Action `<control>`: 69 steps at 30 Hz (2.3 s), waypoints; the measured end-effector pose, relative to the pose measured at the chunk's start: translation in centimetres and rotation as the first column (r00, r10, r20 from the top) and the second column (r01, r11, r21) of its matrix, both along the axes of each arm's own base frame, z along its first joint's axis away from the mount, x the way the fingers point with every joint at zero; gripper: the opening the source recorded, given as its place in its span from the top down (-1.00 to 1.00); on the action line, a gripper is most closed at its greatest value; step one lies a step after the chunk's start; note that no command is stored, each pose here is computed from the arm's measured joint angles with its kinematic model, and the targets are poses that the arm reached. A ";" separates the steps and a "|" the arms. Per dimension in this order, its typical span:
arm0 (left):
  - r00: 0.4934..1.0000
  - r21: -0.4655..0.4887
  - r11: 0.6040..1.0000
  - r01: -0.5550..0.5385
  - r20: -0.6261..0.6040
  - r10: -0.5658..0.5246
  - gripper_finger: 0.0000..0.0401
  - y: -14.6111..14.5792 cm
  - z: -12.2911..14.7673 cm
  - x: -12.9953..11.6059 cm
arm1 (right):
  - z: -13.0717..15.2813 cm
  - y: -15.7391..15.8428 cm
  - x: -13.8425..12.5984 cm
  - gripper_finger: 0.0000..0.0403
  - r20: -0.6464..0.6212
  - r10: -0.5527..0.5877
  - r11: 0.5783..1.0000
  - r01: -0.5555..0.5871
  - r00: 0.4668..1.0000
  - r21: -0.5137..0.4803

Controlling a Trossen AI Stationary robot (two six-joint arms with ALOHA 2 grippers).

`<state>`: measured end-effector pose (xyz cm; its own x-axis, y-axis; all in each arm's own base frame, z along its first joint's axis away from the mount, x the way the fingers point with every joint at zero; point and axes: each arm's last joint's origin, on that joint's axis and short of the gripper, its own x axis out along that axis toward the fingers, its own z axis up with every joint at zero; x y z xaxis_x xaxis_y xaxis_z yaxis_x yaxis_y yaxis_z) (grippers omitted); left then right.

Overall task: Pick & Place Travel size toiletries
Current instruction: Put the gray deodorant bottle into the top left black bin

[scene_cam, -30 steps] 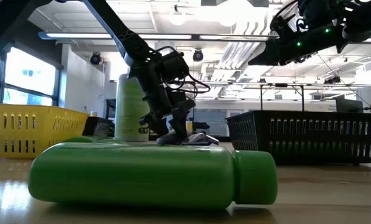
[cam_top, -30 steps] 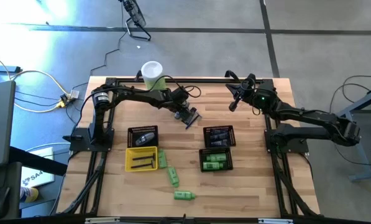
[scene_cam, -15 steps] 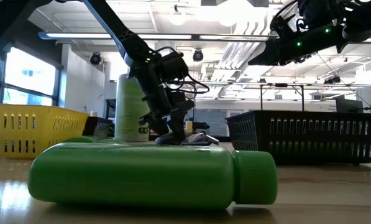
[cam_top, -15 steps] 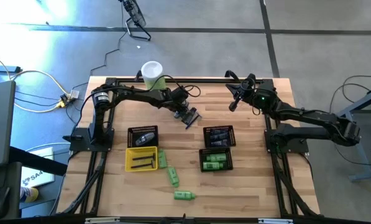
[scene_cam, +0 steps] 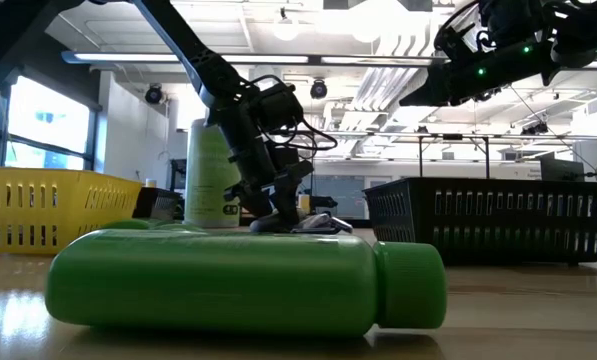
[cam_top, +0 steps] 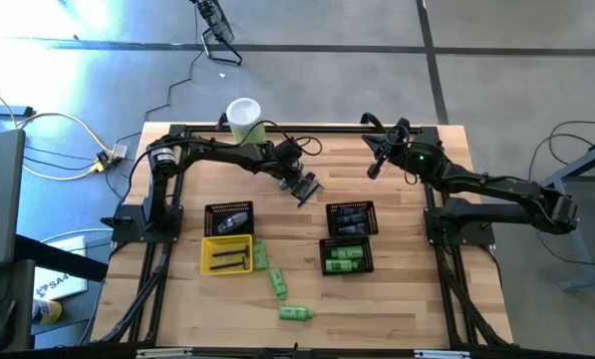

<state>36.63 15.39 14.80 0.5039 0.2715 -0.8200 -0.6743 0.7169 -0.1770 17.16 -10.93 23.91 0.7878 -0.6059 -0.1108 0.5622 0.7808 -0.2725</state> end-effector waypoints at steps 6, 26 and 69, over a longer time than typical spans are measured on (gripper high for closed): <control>1.000 0.003 1.000 0.006 -0.002 -0.006 -0.11 0.0 0.0 0.0 | 0.0 0.0 0.0 0.99 -0.002 0.000 1.000 0.000 1.000 0.001; 0.997 0.049 0.998 0.049 0.051 -0.051 -0.09 -0.3 3.1 -0.6 | -0.1 0.0 0.0 0.99 -0.005 0.000 1.000 0.000 1.000 0.003; 0.909 -0.009 0.998 0.057 -0.412 -0.056 -0.08 -14.4 9.3 -12.1 | 0.0 0.1 0.1 0.99 0.021 0.031 0.999 -0.032 0.999 0.025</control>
